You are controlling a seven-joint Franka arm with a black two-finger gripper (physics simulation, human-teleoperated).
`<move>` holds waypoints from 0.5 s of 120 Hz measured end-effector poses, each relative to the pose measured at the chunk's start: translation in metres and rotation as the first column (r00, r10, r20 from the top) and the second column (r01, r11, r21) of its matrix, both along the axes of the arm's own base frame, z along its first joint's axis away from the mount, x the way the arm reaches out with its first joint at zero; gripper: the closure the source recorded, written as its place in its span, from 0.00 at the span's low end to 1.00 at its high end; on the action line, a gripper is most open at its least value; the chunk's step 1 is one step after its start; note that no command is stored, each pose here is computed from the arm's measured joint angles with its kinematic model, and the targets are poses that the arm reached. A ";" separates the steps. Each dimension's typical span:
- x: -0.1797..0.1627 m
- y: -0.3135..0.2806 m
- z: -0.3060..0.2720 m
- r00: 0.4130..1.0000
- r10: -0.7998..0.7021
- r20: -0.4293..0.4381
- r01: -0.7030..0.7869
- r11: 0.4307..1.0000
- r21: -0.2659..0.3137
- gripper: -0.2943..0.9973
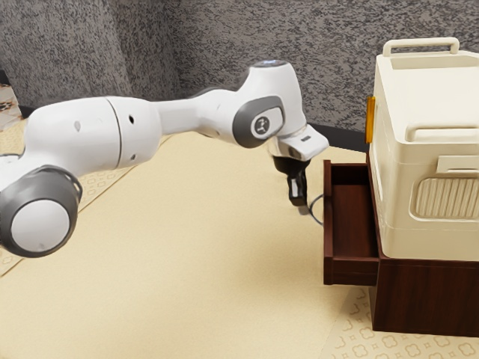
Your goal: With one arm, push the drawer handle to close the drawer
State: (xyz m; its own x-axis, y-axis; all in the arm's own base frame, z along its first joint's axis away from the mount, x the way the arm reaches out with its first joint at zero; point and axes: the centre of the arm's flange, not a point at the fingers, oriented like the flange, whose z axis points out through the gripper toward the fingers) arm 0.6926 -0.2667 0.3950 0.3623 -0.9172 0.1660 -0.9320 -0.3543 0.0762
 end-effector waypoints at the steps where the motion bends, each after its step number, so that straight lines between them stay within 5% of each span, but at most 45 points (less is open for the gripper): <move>1: 0.000 -0.001 0.000 1.000 0.000 0.001 0.000 1.000 -0.001 0.84; 60: 0.005 -0.032 -0.003 0.999 0.025 0.044 -0.023 0.999 -0.044 0.84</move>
State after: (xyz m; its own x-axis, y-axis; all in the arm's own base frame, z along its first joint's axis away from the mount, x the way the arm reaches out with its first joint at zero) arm 0.6976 -0.2982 0.3922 0.3756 -0.8997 0.2224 -0.9260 -0.3741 0.0508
